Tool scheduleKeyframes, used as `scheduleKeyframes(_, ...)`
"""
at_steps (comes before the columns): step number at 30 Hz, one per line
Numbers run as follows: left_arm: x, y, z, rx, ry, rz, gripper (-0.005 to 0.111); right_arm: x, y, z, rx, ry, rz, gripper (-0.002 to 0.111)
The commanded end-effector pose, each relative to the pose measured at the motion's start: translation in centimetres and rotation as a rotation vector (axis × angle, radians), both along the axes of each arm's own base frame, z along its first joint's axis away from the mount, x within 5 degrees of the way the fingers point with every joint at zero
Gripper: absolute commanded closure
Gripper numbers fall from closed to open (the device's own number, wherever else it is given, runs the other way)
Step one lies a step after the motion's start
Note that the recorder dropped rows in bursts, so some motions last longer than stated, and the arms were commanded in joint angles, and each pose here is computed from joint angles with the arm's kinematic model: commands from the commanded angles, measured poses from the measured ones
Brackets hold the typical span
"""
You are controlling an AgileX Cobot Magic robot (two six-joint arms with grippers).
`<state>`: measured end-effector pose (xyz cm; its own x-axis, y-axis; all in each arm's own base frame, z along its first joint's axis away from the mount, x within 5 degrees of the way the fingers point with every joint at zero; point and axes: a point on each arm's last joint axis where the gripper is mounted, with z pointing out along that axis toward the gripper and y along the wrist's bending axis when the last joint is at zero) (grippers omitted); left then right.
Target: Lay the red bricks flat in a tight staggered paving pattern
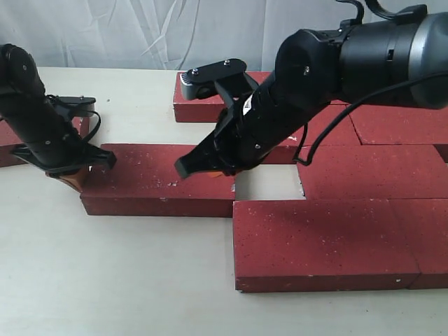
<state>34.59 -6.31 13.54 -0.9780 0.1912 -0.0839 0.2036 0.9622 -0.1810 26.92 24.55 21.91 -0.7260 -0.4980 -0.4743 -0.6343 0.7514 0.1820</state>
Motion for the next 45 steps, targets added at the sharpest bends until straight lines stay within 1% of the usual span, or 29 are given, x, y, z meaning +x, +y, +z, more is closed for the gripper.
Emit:
scheduleKeyframes(1,0.0,-0.2,0.1,-0.024,0.006,0.018,0.107,0.2,-0.4,0.4,-0.023,-0.024,-0.041,0.109)
scheduleKeyframes(9,-0.1,-0.4,0.1,-0.042,0.022,0.025,0.107,0.6,-1.0,0.4,-0.07,-0.052,-0.109,0.109)
scheduleKeyframes(13,-0.1,-0.9,0.3,-0.101,0.022,0.004,0.107,0.7,-1.1,0.3,-0.069,-0.048,-0.12,0.109)
scheduleKeyframes(17,-0.1,-1.1,0.3,-0.12,0.02,0.007,0.107,2.3,-3.1,0.3,-0.063,-0.035,-0.2,0.109)
scheduleKeyframes(20,-0.1,-1.4,0.4,-0.155,0.015,0.0,0.107,3.3,-4.5,0.4,-0.014,0.008,-0.293,0.109)
scheduleKeyframes(24,-0.1,-1.5,0.5,-0.169,0.014,0.006,0.107,3.9,-5.4,0.4,0.002,0.016,-0.332,0.109)
scheduleKeyframes(30,0.0,-2.0,0.2,-0.21,0.023,0.014,0.107,3.9,-5.4,0.4,0.004,0.018,-0.334,0.109)
scheduleKeyframes(37,-0.6,-4.3,-2.5,-0.208,0.096,-0.047,0.107,3.9,-5.4,0.4,0.005,0.018,-0.334,0.109)
scheduleKeyframes(41,-0.7,-5.0,-2.5,-0.207,0.092,-0.063,0.107,3.9,-5.4,0.4,0.005,0.018,-0.334,0.109)
scheduleKeyframes(45,-0.7,-5.0,-2.5,-0.206,0.092,-0.068,0.107,3.9,-5.4,0.4,0.005,0.018,-0.334,0.109)
